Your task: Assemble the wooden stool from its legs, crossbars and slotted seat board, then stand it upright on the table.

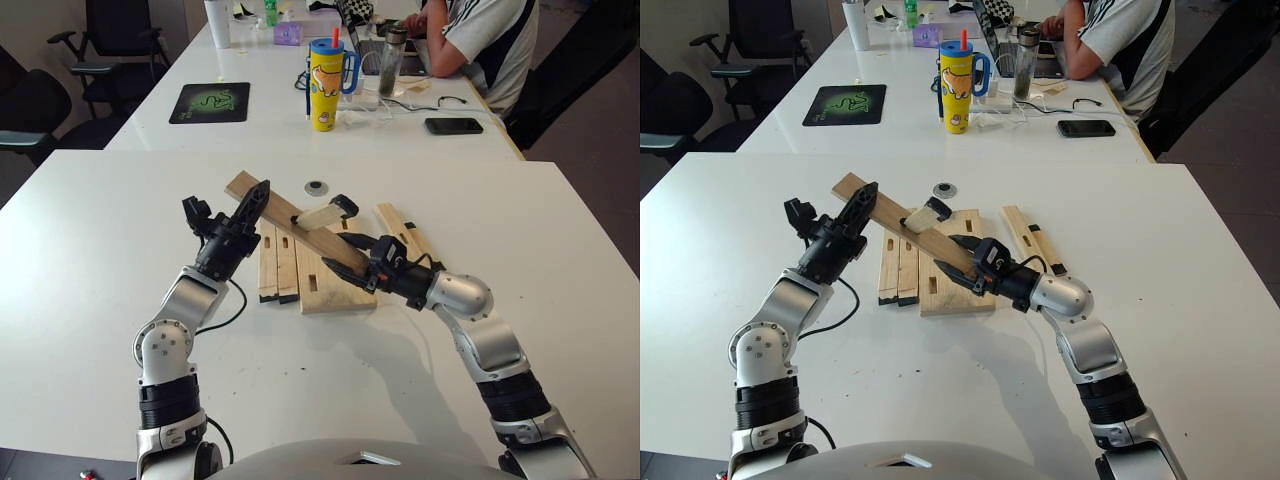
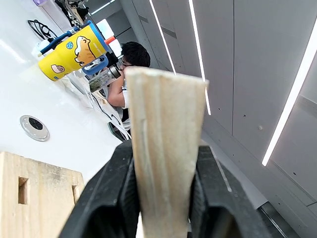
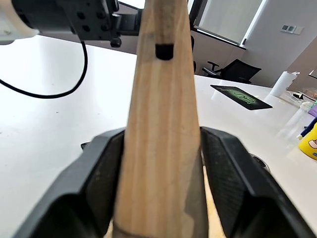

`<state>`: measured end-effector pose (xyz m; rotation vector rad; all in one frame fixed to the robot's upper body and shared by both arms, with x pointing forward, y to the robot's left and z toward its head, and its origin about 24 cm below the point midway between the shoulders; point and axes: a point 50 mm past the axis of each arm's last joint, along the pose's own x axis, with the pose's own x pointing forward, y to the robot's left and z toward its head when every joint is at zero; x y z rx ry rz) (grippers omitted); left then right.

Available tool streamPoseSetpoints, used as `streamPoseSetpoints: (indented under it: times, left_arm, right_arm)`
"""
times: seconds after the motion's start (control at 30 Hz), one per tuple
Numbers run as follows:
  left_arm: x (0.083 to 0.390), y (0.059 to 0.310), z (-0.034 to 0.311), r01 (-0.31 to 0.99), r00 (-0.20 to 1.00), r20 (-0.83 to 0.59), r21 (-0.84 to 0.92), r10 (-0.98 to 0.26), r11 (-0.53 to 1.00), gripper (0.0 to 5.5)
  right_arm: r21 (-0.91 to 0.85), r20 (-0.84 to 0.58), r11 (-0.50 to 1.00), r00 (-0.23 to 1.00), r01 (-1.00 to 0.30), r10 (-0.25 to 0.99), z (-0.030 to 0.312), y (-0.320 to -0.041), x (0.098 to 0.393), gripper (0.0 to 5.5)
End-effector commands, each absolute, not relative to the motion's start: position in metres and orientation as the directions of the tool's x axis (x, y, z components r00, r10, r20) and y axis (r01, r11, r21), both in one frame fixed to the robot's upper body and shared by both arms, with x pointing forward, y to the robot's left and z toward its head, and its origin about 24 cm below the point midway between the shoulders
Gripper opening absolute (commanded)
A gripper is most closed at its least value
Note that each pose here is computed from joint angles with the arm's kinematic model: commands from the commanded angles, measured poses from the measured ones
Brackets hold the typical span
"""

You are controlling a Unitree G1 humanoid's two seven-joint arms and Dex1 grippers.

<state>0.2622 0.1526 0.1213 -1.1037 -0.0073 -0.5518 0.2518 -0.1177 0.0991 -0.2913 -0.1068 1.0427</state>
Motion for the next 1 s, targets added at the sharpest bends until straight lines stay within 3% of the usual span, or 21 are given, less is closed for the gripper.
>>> streamPoseSetpoints:
  times: [0.03,0.1,0.27,0.5,0.8,1.0]
  left_arm:
    - [0.267,0.157,0.122,0.397,0.888,0.259,-0.848,-0.379,0.352,1.04]
    - [0.271,0.162,0.119,0.357,0.912,0.237,-0.86,-0.334,0.366,1.04]
    - [0.277,0.177,0.115,0.275,0.953,0.199,-0.883,-0.228,0.381,1.03]
    - [0.279,0.183,0.115,0.256,0.962,0.195,-0.886,-0.19,0.386,1.03]
    - [0.285,0.193,0.107,0.169,0.985,0.137,-0.865,-0.102,0.473,1.03]
    - [0.294,0.192,0.1,0.114,0.993,0.114,-0.825,-0.036,0.553,1.03]
  right_arm:
    - [-0.277,-0.093,0.44,0.48,-0.854,0.873,0.097,-0.12,0.25,3.17]
    - [-0.27,-0.171,0.387,0.439,-0.882,0.882,0.089,-0.123,0.248,3.47]
    - [-0.264,-0.427,0.212,0.311,-0.941,0.849,0.063,-0.142,0.24,3.5]
    - [-0.33,-0.498,0.198,0.348,-0.923,0.794,0.044,-0.131,0.251,3.5]
    - [-0.295,-0.508,0.477,0.558,-0.828,0.656,0.02,-0.116,0.272,3.5]
    - [-0.242,-0.466,0.536,0.582,-0.809,0.667,0.02,-0.101,0.27,3.5]
